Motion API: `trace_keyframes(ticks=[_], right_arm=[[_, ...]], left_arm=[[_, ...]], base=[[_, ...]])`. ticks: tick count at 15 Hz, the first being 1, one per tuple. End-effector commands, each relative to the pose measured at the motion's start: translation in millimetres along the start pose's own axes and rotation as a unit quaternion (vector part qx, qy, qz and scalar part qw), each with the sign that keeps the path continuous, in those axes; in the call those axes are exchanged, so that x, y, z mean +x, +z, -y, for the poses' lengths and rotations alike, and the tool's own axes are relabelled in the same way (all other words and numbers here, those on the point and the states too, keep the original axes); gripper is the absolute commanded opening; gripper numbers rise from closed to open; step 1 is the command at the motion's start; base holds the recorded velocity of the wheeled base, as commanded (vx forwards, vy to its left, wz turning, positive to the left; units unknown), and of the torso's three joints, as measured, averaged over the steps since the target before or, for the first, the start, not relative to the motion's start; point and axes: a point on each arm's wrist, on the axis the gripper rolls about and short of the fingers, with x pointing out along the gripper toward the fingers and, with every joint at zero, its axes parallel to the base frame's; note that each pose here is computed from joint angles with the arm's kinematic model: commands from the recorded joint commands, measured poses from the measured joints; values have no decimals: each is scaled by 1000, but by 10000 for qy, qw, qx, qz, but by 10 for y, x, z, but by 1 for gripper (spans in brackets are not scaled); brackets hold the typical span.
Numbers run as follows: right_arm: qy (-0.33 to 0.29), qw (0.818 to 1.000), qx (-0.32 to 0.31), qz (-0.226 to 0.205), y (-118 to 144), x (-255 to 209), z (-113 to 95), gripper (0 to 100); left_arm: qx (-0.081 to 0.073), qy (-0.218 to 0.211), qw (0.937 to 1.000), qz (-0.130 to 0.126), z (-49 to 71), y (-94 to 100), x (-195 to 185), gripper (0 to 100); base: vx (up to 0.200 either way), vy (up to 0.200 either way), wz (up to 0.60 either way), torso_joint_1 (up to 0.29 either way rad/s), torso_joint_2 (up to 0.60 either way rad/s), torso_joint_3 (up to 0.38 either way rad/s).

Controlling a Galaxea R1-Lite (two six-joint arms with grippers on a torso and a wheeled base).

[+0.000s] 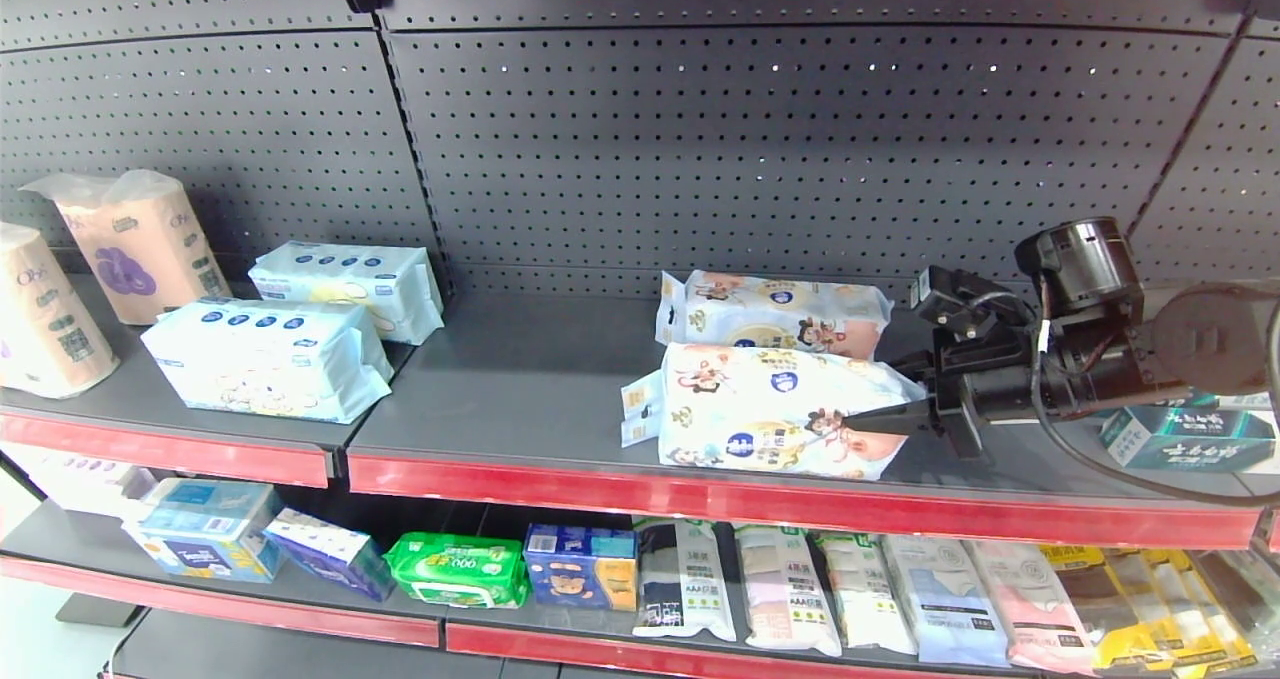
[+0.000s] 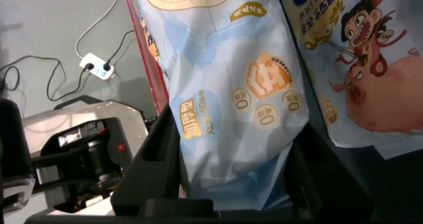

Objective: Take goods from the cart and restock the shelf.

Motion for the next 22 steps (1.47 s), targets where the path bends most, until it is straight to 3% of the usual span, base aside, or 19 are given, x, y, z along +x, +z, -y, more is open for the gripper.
trace_keyframes(ticks=[1,2,8,16,22], right_arm=[[5,10000,-9,-5,-5,-1,-3,0],[13,10000,1,-13,-12,1,-7,100],[1,10000,-14,-1,-4,-12,-16,100],[-451,9986,258,98,27,-340,-9,100],[-867,9946,479,297,104,-712,-176,100]], left_arm=[[-2,0,10000,-1,0,0,0,100],[-2,0,10000,-1,0,0,0,100],[-2,0,10000,-1,0,0,0,100],[-2,0,10000,-1,0,0,0,100],[-2,0,10000,-1,0,0,0,100]], base=[[0,0,0,0,0,0],[0,0,0,0,0,0],[0,0,0,0,0,0],[0,0,0,0,0,0],[0,0,0,0,0,0]])
